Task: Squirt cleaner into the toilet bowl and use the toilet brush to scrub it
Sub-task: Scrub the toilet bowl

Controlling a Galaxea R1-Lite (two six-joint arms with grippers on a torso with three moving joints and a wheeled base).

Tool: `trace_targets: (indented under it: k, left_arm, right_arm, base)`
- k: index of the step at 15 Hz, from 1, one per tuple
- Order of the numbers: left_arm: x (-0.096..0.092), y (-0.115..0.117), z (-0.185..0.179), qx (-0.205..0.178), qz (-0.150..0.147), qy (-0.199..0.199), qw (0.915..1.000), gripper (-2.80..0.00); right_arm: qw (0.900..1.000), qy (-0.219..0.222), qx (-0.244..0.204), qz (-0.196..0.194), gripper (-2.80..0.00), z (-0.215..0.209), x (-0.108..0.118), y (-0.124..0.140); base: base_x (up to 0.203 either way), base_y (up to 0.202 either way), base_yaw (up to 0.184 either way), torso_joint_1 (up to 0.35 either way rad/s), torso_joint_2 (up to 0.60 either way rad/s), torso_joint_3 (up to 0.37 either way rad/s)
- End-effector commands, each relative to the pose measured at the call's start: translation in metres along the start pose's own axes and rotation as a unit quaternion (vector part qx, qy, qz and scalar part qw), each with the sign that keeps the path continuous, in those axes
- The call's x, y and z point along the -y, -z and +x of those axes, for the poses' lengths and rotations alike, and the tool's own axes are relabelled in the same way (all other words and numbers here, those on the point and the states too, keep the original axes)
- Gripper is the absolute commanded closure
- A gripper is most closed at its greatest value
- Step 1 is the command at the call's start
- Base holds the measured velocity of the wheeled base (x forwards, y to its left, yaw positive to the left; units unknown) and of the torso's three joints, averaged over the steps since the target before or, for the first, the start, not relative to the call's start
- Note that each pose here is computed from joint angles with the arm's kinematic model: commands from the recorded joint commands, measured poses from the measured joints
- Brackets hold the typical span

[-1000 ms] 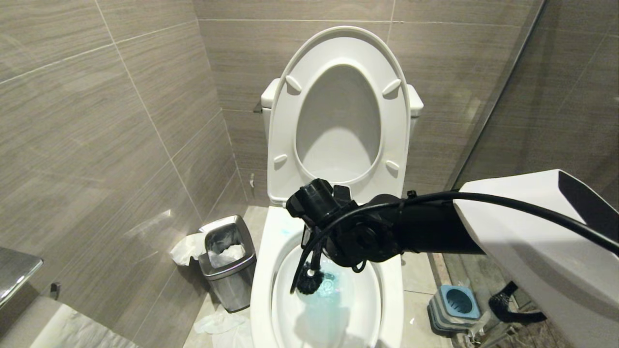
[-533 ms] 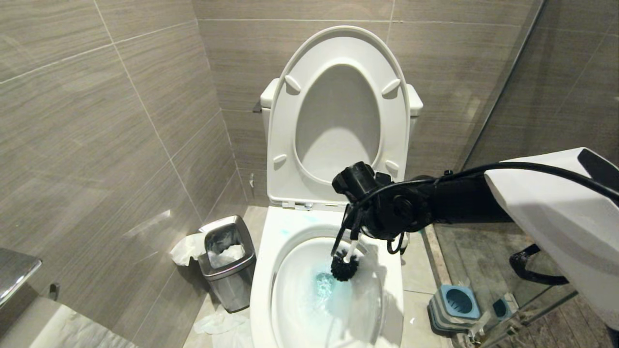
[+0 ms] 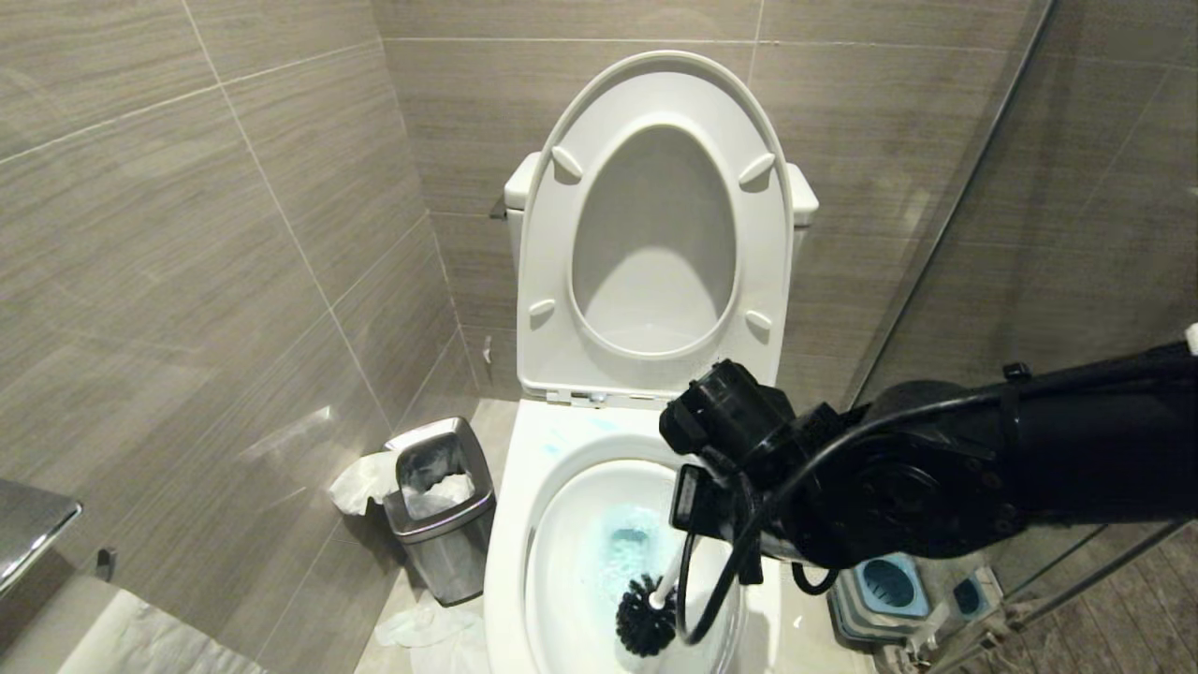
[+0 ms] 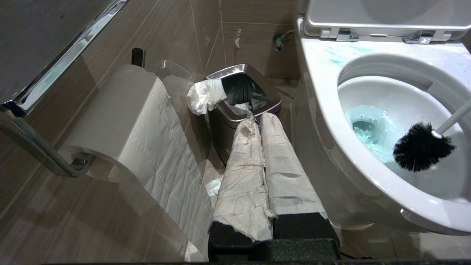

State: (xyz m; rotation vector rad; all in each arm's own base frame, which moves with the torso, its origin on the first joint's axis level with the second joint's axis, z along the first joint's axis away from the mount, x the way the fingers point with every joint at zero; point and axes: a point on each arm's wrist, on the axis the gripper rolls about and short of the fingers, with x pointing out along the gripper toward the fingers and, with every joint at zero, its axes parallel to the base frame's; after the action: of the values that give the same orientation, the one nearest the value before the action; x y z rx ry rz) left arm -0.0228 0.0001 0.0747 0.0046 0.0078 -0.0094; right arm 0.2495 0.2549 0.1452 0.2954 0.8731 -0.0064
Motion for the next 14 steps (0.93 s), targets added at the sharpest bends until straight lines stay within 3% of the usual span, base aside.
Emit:
trace_targets:
  k: [1, 4, 7, 9, 14]
  left_arm:
    - [0.000, 0.001, 0.000, -0.001, 0.000, 0.000, 1.0000, 0.00]
    - [0.000, 0.000, 0.000, -0.001, 0.000, 0.000, 1.0000, 0.00]
    - [0.000, 0.000, 0.000, -0.001, 0.000, 0.000, 1.0000, 0.00]
    - [0.000, 0.000, 0.000, -0.001, 0.000, 0.000, 1.0000, 0.00]
    - [0.000, 0.001, 0.000, -0.001, 0.000, 0.000, 1.0000, 0.00]
  right_arm:
    - [1.000, -0.023, -0.006, -0.007, 0.00, -0.012, -0.013, 0.016]
    - [0.999, -0.037, 0.007, 0.000, 0.00, 0.003, -0.037, 0.012]
    - [0.998, -0.042, 0.040, 0.019, 0.00, 0.028, -0.055, -0.015]
    - [0.998, -0.021, 0.062, 0.007, 0.00, 0.049, -0.052, -0.034]
    - [0.998, 0.000, 0.069, -0.005, 0.00, 0.057, -0.041, -0.044]
  base:
    - [0.000, 0.000, 0.000, 0.000, 0.00, 0.000]
    - [0.000, 0.000, 0.000, 0.000, 0.00, 0.000]
    - [0.000, 0.000, 0.000, 0.000, 0.00, 0.000]
    - [0.000, 0.000, 0.000, 0.000, 0.00, 0.000]
    - [0.000, 0.000, 0.000, 0.000, 0.00, 0.000]
